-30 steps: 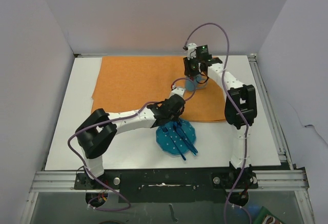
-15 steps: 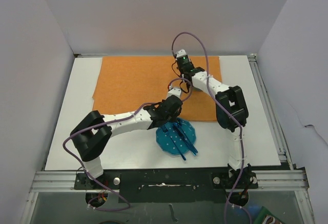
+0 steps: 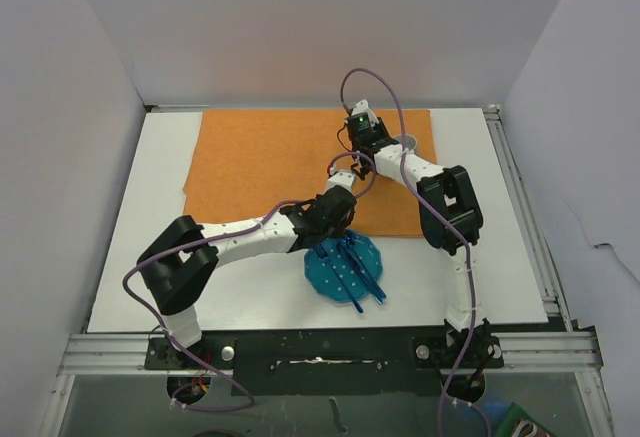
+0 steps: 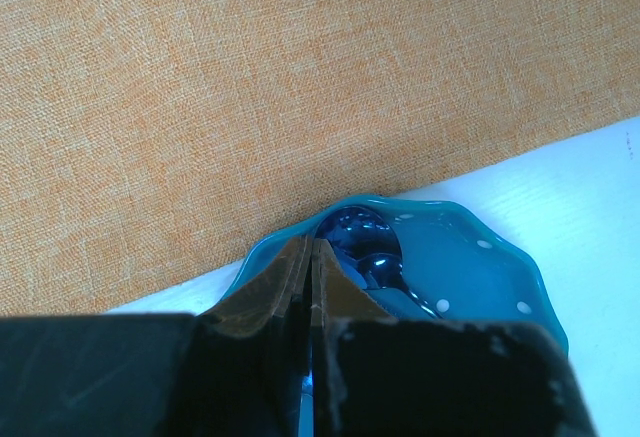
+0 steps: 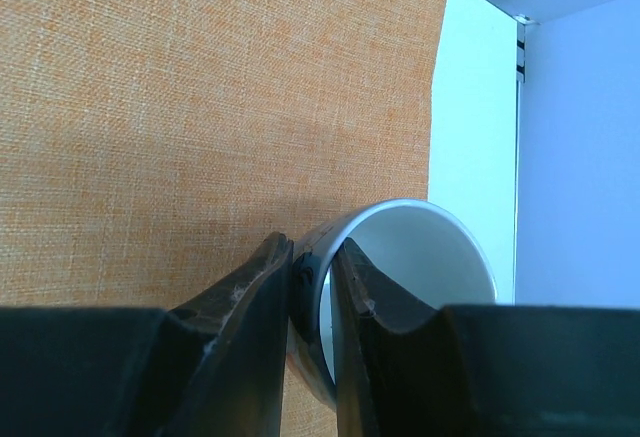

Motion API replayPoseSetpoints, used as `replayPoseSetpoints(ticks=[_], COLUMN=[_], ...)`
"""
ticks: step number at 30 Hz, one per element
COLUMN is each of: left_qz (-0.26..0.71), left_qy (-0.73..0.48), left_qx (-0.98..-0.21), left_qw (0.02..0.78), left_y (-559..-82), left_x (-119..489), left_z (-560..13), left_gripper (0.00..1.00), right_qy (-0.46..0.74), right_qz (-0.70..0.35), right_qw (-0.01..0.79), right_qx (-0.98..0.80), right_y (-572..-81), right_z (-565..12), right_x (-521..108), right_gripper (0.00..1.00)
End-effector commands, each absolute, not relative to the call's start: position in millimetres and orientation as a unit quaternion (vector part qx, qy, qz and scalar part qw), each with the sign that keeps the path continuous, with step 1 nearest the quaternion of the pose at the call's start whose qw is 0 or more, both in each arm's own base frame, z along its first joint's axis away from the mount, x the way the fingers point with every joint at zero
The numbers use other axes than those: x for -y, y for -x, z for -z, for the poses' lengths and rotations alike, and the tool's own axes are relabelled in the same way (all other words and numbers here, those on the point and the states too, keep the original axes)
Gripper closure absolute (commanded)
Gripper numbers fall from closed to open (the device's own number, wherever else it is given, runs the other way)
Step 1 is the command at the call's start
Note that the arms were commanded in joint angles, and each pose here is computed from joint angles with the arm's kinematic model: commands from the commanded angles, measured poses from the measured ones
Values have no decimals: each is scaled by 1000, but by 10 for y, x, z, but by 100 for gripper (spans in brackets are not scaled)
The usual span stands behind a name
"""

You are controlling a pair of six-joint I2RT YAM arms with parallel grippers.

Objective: Set the dinner table for one person

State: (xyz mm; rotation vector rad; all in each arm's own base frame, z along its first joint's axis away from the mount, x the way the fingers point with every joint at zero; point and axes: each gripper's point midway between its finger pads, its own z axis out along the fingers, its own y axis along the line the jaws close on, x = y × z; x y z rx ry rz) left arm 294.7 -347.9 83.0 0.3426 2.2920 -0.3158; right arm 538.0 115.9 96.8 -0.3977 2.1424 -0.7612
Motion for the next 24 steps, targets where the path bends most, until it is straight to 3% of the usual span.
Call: replayPoseSetpoints(ticks=[1, 9, 24], left_qz=[141, 137, 92], left_qy=[-125, -125, -125], left_qx=[-892, -893, -896], left_qw=[412, 410, 416], left_y=[-3010, -3028, -3249], left_x=[3562, 3578, 3676], left_z=[-1018, -953, -634], left_gripper=[99, 99, 100], right_qy=[112, 101, 95], right_qz=[320, 225, 182], right_qw=[458, 504, 518], right_qx=[-822, -828, -830], right_y=[-5624, -5888, -6372], right_z=[-1411, -1634, -1662], right_x=[-1049, -1009, -810], right_gripper=[100, 100, 100])
